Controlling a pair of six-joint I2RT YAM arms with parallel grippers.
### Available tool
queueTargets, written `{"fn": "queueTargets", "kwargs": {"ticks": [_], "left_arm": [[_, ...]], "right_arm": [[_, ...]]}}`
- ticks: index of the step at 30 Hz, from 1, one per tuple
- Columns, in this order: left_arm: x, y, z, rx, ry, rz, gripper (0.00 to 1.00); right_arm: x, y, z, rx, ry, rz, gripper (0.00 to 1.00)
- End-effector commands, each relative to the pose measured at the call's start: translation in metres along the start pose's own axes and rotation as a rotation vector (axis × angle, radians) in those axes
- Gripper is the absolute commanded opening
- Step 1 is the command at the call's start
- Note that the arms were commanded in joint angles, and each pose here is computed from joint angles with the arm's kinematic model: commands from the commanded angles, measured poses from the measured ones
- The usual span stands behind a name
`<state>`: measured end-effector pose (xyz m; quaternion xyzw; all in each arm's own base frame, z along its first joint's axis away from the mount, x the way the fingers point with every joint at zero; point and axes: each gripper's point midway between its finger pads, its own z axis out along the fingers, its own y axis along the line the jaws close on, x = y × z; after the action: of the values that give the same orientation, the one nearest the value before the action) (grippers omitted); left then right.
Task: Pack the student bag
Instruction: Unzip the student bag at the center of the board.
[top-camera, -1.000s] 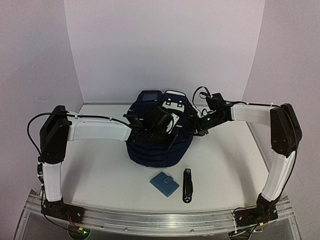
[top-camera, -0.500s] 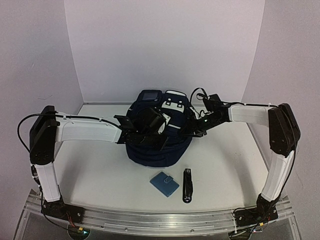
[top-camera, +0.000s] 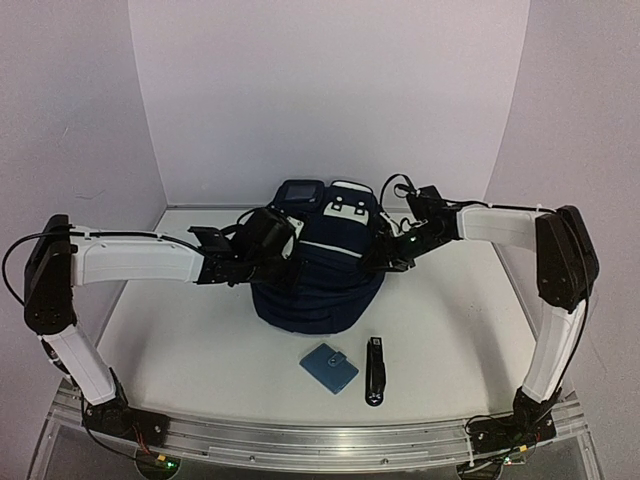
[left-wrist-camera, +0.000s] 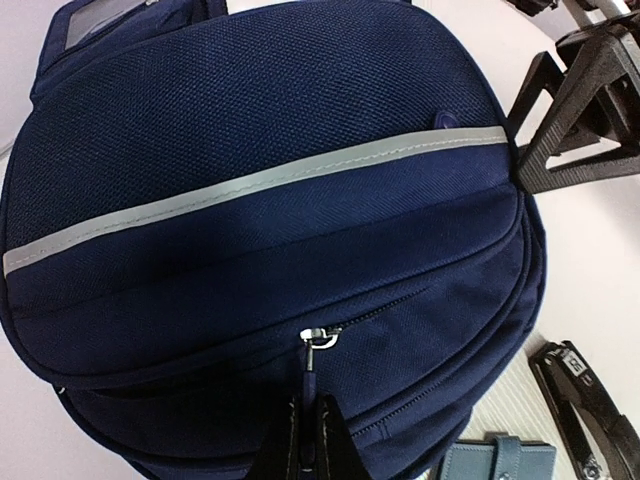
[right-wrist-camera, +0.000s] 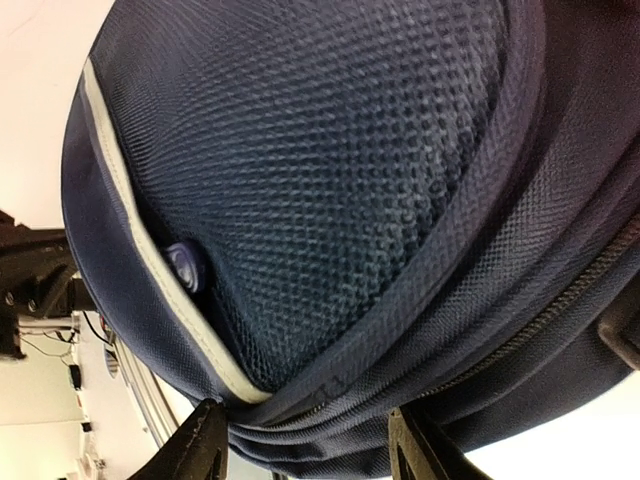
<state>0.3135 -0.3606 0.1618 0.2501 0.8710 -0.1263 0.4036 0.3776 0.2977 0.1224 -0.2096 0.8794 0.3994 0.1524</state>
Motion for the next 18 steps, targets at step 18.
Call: {"fn": "queueTargets", "kwargs": {"ticks": [18], "left_arm": [[-0.049,-0.017,-0.018,0.275,-0.132,-0.231,0.0]], "right_arm": [[-0.038,0.089,-0.018,0.233,-0.047,-0.659,0.54]]}}
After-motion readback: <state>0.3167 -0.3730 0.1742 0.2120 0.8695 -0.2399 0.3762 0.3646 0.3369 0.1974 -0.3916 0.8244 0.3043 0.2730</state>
